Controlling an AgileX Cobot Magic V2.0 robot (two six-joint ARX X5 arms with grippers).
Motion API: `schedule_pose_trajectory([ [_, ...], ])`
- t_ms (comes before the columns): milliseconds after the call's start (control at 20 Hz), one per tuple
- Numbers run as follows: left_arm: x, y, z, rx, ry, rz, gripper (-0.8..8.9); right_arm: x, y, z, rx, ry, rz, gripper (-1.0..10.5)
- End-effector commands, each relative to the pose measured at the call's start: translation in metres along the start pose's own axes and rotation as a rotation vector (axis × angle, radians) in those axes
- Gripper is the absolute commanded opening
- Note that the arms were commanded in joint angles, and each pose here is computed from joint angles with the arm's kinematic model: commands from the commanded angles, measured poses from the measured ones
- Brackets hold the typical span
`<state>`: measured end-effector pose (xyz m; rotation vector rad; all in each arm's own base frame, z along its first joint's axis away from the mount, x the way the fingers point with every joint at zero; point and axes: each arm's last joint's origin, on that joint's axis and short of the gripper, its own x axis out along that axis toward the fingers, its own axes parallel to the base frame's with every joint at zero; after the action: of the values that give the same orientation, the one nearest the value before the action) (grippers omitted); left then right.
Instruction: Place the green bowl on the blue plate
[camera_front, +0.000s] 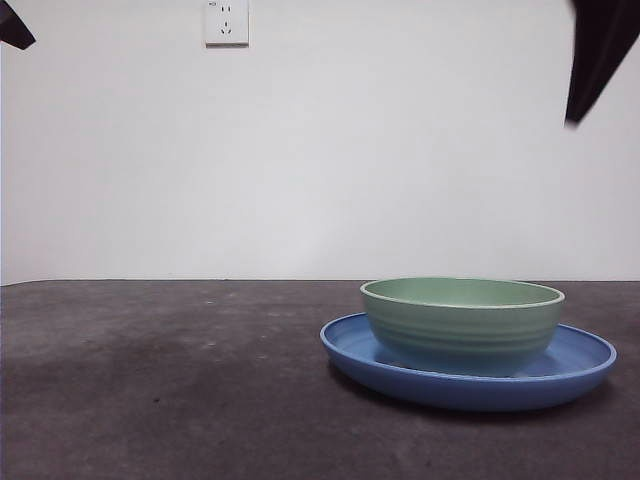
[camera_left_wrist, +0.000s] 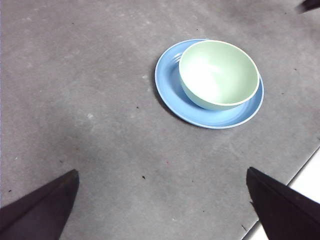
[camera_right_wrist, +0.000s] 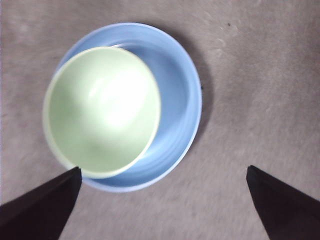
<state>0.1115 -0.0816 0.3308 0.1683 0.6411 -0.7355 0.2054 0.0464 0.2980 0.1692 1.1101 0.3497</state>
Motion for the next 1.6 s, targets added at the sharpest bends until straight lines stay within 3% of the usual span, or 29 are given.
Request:
schedule_pose_trajectory([
  [50, -0.003, -0.001, 0.003, -0.004, -0.023, -0.005, 7.19, 0.025, -0.014, 0.018, 0.012, 0.031, -0.014, 5.7],
  [200, -0.003, -0.001, 0.003, -0.003, -0.024, -0.005, 7.19, 0.057, -0.031, 0.029, 0.040, 0.097, -0.034, 4.8],
  [400, -0.003, -0.001, 0.004, -0.002, -0.029, -0.005, 7.19, 0.093, -0.048, 0.035, 0.055, 0.175, -0.040, 4.7],
  [500, -0.003, -0.001, 0.004, -0.002, -0.031, -0.005, 7.19, 0.105, -0.051, 0.037, 0.052, 0.194, -0.033, 4.1],
  [800, -0.003, -0.001, 0.004, -0.003, -0.031, -0.005, 7.19, 0.126, -0.057, 0.039, 0.058, 0.212, 0.012, 3.2],
  [1100, -0.004, -0.001, 0.006, -0.003, -0.059, -0.005, 7.19, 0.140, -0.060, 0.039, 0.066, 0.237, 0.043, 3.2],
  [1200, -0.005, -0.001, 0.006, -0.002, -0.062, -0.005, 7.19, 0.145, -0.061, 0.038, 0.067, 0.253, 0.094, 3.1],
  [1600, -0.006, -0.001, 0.006, -0.002, -0.064, -0.005, 7.19, 0.151, -0.060, 0.038, 0.062, 0.258, 0.115, 1.3],
])
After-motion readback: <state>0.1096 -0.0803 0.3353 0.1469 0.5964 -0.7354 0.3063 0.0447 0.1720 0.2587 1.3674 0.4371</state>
